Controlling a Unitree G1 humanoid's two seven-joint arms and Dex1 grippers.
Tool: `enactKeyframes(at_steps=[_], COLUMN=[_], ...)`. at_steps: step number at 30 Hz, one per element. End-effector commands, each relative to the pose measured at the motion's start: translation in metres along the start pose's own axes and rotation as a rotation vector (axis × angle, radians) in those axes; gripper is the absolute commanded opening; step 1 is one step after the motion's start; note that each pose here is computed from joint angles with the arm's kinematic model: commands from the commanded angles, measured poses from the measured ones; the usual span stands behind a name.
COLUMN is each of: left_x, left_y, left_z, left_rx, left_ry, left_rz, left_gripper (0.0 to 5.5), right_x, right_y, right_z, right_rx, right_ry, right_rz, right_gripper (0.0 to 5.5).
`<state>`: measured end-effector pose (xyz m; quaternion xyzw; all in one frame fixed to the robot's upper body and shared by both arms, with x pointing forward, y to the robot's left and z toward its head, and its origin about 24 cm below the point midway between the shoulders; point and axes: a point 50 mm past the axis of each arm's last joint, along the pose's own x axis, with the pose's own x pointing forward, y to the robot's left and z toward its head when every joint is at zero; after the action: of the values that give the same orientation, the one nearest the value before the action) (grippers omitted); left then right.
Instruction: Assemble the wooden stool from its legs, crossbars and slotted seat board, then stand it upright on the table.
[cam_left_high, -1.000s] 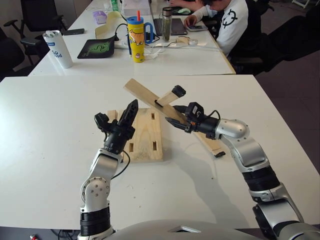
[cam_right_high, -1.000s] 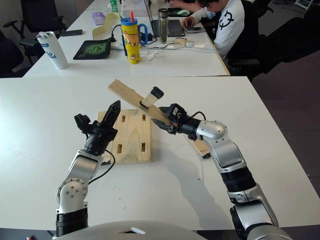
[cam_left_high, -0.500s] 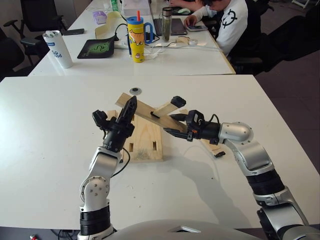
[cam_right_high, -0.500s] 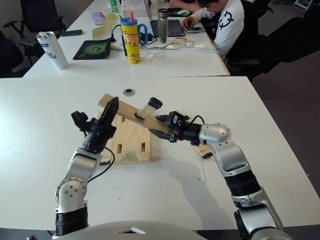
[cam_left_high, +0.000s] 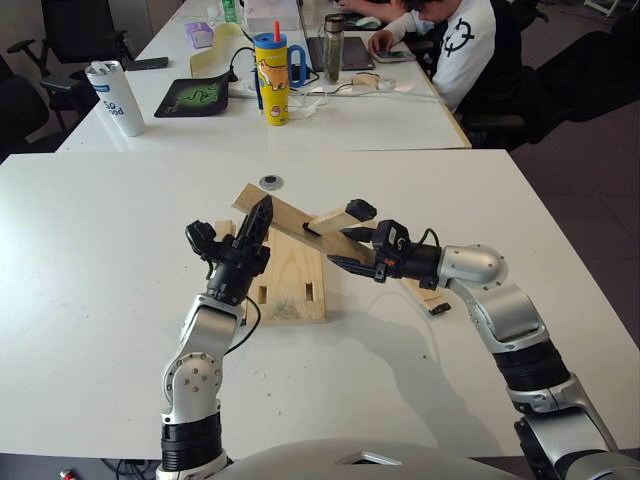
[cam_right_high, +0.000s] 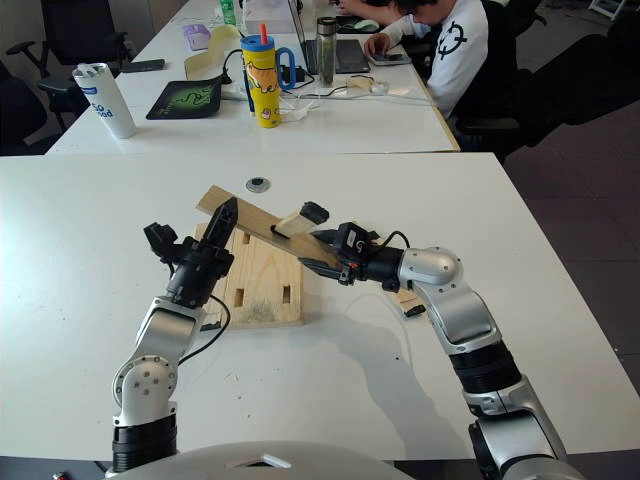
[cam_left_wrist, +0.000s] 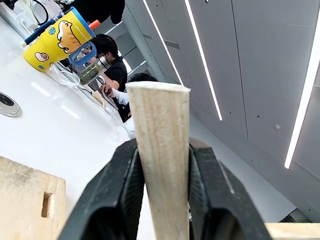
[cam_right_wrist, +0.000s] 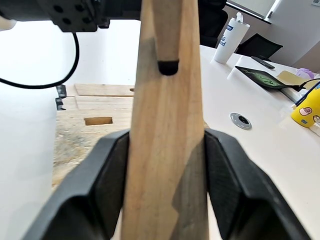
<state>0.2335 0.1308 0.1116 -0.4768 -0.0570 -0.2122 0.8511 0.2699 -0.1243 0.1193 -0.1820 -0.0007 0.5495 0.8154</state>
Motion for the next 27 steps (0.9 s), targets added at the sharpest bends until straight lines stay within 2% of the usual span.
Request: enactKeyframes(at_steps=[1,6,11,14,17,22,27], left_x=[0.0,0.0,-0.003,-0.008,-0.013,-0.017,-0.017], left_y=[0.006,0.014,0.036,0.044,0.047,0.049,0.05], left_z=[-0.001,0.006,0.032,0.066,0.09,0.107,0.105], left_rx=[0.026,0.042,0.057,0.037,0.03,0.049,0.046], left_ry=[0.016,-0.03,-0.195,-0.354,-0.439,-0.473,-0.461], left_rz=[0.031,0.079,0.226,0.273,0.284,0.29,0.295], left_gripper=[1.07,1.05,1.05,1.05,1.05,1.05,1.05], right_x=[-0.001,-0.002,-0.003,-0.005,-0.006,0.017,0.04], right_y=[0.002,-0.001,-0.002,0.007,0.016,0.022,0.034], right_z=[0.006,0.009,0.012,0.006,-0.002,-0.017,-0.021], right_rx=[-0.023,-0.022,-0.006,0.021,0.024,-0.117,-0.1], right_ry=[-0.022,-0.037,-0.059,-0.018,0.052,0.184,0.23], right_rz=[0.025,0.023,0.046,0.162,0.314,0.401,0.46], right_gripper=[2.46,3.26,3.29,3.29,3.29,3.29,3.29])
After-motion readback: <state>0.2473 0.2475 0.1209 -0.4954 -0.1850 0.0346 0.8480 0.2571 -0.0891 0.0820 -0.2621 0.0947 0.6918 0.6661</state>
